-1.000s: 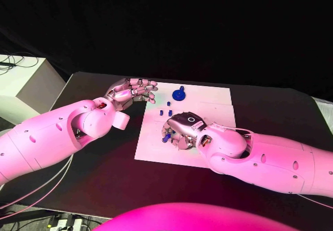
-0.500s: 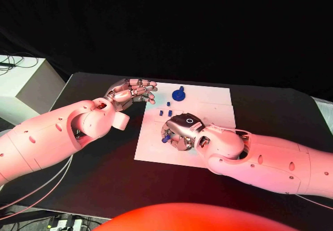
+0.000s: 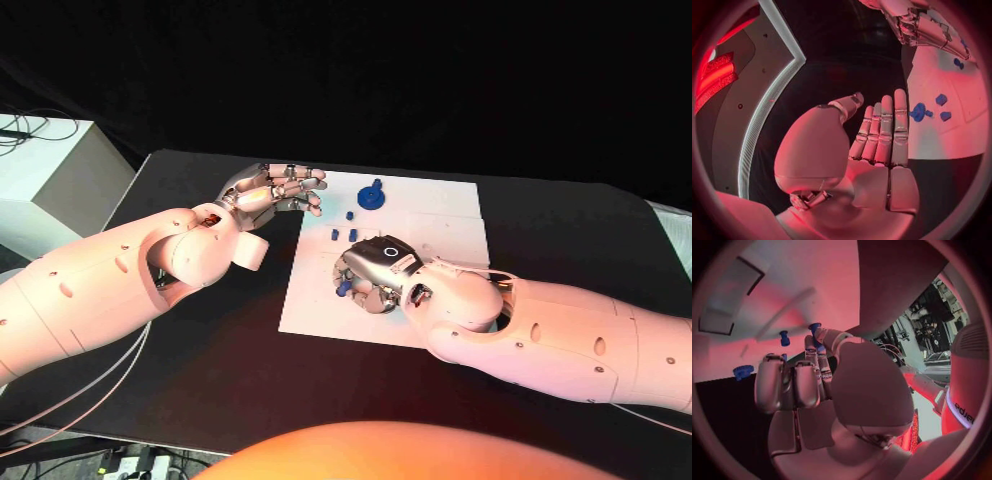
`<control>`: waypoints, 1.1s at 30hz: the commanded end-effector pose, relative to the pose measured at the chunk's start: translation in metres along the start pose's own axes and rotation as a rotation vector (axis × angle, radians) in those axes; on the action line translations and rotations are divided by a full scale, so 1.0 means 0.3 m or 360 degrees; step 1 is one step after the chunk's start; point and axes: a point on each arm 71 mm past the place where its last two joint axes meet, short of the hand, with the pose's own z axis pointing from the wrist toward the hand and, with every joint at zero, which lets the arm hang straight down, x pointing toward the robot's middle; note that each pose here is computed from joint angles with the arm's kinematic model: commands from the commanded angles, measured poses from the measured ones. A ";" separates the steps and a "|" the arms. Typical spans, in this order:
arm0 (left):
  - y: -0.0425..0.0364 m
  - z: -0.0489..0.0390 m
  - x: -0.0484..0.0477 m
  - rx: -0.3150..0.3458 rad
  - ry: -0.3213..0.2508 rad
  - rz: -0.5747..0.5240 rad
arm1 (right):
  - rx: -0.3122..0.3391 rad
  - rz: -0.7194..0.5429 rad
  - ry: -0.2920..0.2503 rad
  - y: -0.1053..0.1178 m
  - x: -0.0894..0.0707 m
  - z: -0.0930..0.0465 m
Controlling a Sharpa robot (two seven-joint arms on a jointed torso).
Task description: Assemble the parts on the task board
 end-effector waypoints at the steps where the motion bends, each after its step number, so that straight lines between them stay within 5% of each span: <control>1: -0.001 0.002 0.009 0.0009 0.0029 -0.0013 | -0.0025 -0.0012 0.0058 0.007 0.022 0.001; 17: 0.000 0.002 0.007 0.0006 0.0028 -0.0013 | -0.0015 0.0003 0.0095 -0.003 0.039 -0.001; 33: 0.001 0.002 0.007 0.0002 0.0031 -0.0014 | 0.0027 0.0032 -0.0019 -0.012 0.023 -0.007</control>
